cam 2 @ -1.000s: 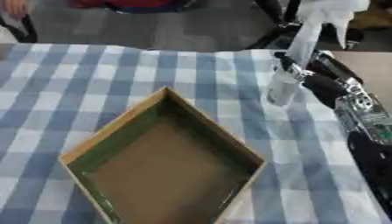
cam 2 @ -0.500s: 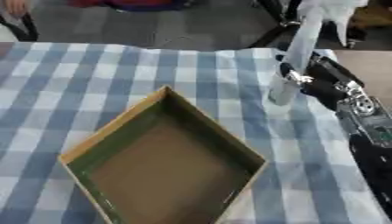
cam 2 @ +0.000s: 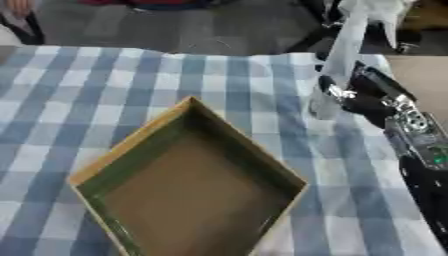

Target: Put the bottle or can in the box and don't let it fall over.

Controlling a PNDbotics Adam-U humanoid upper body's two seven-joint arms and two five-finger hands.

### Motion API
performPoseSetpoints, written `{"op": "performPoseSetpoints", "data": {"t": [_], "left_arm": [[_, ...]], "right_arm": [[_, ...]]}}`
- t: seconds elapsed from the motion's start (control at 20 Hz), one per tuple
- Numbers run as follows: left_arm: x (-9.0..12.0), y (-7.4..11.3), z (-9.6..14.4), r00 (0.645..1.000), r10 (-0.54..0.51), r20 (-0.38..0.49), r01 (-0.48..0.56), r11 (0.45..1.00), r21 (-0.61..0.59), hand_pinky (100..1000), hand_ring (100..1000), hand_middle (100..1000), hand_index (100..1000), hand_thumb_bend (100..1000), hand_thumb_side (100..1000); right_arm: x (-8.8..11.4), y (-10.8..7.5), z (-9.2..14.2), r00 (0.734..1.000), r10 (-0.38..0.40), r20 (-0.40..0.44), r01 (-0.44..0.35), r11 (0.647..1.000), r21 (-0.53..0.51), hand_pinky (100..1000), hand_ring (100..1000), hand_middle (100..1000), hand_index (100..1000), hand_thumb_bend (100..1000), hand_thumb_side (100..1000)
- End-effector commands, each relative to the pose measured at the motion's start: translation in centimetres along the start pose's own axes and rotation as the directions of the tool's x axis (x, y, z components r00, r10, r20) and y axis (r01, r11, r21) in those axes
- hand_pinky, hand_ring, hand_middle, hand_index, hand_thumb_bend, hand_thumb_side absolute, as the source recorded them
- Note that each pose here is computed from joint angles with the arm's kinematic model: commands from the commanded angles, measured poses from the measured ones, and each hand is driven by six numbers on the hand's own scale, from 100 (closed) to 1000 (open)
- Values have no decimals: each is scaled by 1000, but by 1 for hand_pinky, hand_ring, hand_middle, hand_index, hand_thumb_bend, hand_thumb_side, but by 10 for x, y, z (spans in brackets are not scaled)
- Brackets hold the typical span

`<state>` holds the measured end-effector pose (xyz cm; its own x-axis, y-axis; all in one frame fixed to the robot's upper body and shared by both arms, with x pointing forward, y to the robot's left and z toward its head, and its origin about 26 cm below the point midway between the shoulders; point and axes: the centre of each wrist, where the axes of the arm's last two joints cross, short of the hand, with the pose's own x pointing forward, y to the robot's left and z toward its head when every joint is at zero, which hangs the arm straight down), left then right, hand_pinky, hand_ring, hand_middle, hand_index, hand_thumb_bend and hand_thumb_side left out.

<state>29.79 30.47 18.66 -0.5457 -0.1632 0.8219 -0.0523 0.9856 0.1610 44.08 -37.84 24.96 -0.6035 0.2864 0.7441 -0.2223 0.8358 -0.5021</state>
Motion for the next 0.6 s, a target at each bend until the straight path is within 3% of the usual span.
{"op": "performPoseSetpoints", "data": {"t": [0.05,0.6], "left_arm": [[8,3,-2,999,-13,31,13,1000,0,1000,640,773,927,131,607],[8,3,-3,999,-11,34,11,1000,1,1000,639,773,927,126,610]], "right_arm": [[7,-7,-1,999,35,5,-35,999,2,880,1000,1000,962,100,303],[0,-4,2,999,40,-22,-40,999,21,881,1000,1000,948,100,262]]}}
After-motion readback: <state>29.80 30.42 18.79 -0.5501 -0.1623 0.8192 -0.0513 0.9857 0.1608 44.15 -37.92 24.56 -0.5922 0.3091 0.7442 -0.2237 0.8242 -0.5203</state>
